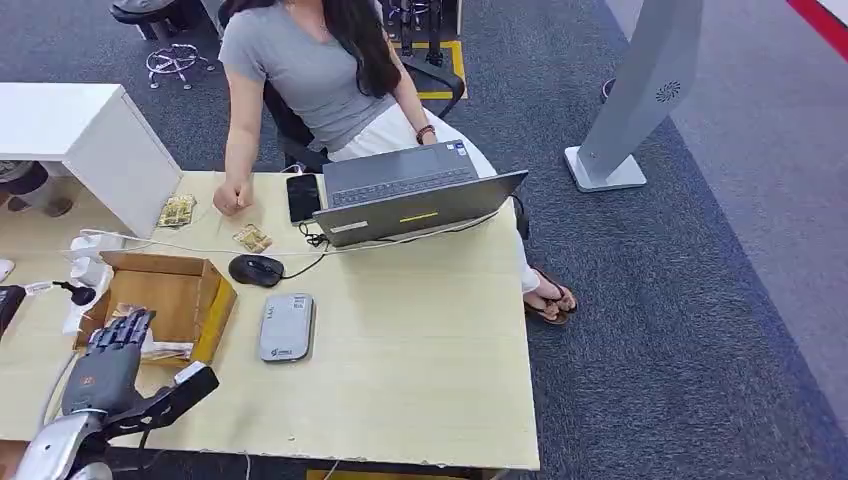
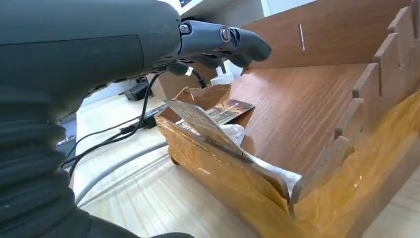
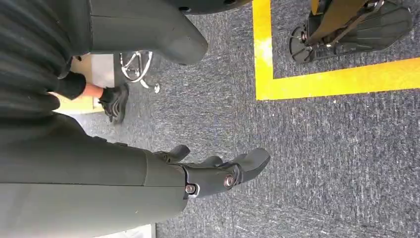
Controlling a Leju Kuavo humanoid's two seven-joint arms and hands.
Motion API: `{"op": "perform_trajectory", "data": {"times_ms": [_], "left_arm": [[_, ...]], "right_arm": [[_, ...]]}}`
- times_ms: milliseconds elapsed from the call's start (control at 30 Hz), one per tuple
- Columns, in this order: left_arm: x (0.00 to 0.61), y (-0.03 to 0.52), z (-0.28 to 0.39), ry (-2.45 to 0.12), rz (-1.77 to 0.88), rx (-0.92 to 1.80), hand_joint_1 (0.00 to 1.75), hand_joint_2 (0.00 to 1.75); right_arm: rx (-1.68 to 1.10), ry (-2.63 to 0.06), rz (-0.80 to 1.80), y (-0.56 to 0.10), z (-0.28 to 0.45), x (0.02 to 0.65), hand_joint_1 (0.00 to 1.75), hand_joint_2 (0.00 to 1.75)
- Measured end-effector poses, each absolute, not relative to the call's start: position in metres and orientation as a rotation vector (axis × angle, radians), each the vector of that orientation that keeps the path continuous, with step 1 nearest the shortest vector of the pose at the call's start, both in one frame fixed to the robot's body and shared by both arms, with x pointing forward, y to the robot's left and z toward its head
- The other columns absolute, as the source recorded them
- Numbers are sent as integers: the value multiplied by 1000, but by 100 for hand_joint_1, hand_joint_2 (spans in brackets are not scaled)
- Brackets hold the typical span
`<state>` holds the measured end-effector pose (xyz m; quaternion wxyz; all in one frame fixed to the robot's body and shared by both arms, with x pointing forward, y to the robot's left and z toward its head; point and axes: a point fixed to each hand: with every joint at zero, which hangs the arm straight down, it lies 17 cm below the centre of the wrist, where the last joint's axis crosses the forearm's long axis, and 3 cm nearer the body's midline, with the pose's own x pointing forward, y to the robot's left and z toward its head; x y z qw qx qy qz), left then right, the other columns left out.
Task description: Pass the card to the sensor for recognition and then transmit it.
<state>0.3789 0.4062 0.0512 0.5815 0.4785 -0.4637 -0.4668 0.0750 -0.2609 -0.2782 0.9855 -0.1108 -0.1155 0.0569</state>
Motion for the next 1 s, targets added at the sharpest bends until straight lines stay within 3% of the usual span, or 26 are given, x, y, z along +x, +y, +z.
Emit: {"op": "perform_trajectory", "data": {"times_ms": [367, 400, 433, 1000], "left_arm": [[379, 407, 51, -1079, -1092, 1119, 0, 175], [378, 407, 51, -1078, -1093, 1119, 65, 175], [378, 407, 50, -1078, -1093, 1118, 175, 175], [375, 403, 54, -1107, -1091, 1099, 175, 175]], "right_arm": [[-222, -232, 119, -261, -278, 75, 0, 175], [-223, -232, 118, -261, -278, 75, 0, 175], [-223, -232, 117, -261, -278, 75, 0, 175], [-223, -228, 110, -262, -279, 73, 0, 175]]}}
